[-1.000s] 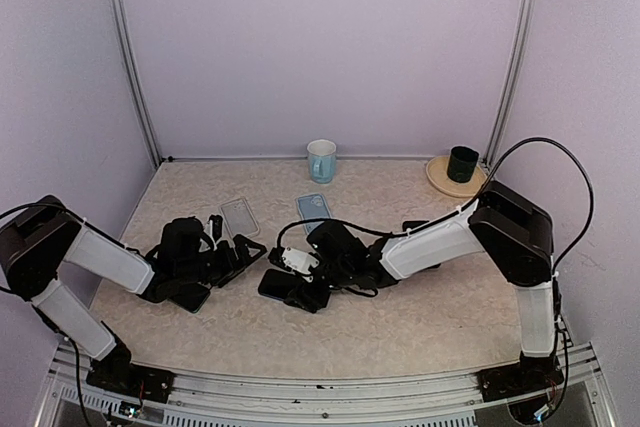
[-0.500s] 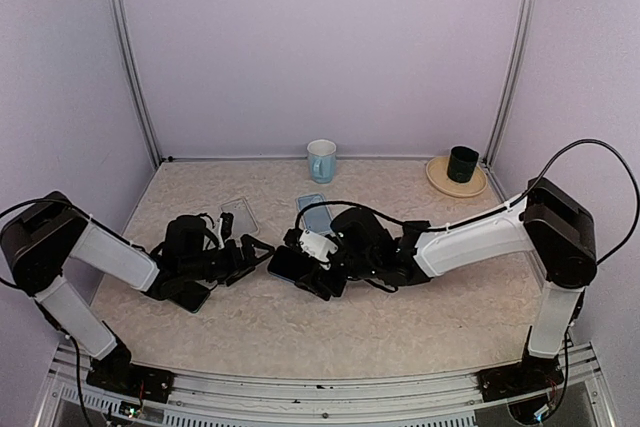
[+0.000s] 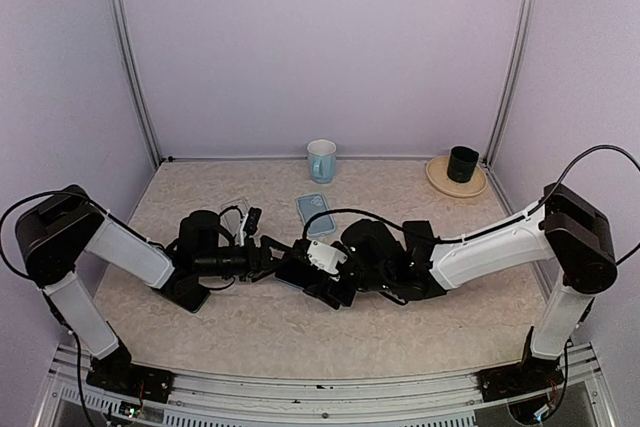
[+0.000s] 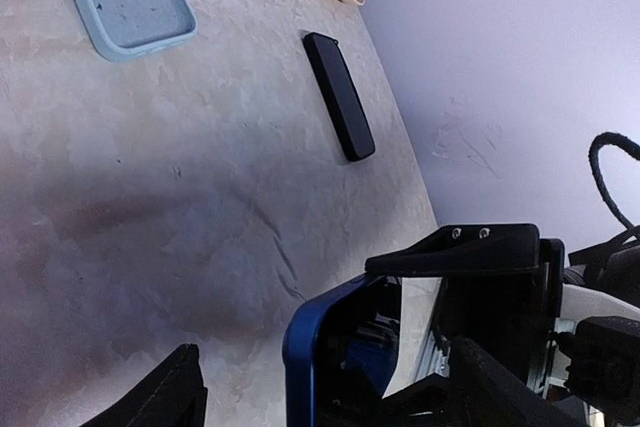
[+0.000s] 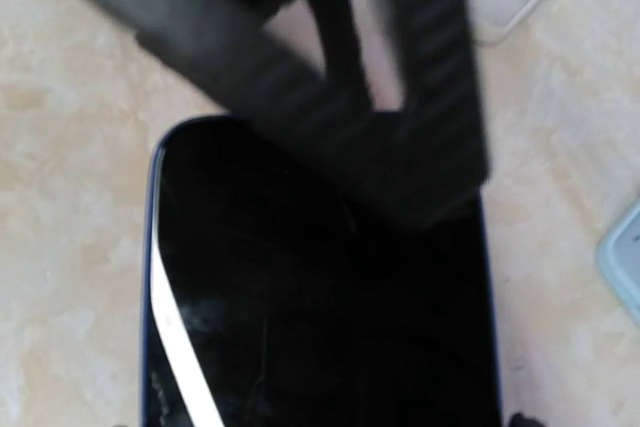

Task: Put the phone into the phone case
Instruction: Pass from the right arm to the left

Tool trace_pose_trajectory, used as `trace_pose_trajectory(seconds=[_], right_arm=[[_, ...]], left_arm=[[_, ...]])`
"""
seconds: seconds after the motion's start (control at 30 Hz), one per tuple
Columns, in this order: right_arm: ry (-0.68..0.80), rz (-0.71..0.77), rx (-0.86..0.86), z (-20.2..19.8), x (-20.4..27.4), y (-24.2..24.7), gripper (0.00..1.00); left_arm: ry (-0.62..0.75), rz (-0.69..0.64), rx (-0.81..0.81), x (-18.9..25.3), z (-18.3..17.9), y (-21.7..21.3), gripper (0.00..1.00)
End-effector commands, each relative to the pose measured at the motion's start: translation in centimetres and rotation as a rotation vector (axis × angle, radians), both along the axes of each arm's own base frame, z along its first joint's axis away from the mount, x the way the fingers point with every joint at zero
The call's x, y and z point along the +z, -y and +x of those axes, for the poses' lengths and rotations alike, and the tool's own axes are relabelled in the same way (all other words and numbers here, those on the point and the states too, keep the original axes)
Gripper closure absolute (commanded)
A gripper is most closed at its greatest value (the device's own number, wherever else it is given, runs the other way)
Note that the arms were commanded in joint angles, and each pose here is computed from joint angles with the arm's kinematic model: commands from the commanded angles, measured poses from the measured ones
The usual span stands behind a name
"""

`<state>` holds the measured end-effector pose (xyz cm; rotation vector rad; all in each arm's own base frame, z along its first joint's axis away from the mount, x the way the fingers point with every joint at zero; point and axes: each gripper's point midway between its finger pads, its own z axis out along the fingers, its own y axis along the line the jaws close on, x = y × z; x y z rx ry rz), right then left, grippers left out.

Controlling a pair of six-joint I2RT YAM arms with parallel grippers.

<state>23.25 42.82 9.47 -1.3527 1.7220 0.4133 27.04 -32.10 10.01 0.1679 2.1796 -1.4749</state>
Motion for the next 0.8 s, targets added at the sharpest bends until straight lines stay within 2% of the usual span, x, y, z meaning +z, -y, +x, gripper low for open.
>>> trace_pose_trajectory(seconds=[0.0,0.2,0.37,0.57,0.77], right_arm=[[0.089,0.111,-0.007,0.2,4.1,-0.7,0.48],[0.105,0.111,-0.011,0.0,4.1,-0.6,0.48],[0.114,0.115,-0.019,0.0,4.2,-0.4,0.48],[0.124,0.123,-0.027,0.0,4.5,-0.2,0.48],[0.132,0.122,-0.036,0.2,4.7,0.0,0.47]], left_arm=[[0.043,-0.083,-0.064,2.4,-0.3,1.5,0.22],[0.053,-0.103,-0.103,3.2,-0.8,2.6,0.40],[0.058,-0.107,-0.116,3.4,-0.9,3.1,0.61],[0.050,-0.106,-0.112,3.3,-0.8,3.2,0.76],[0.045,-0.101,-0.104,3.1,-0.7,3.2,0.99]])
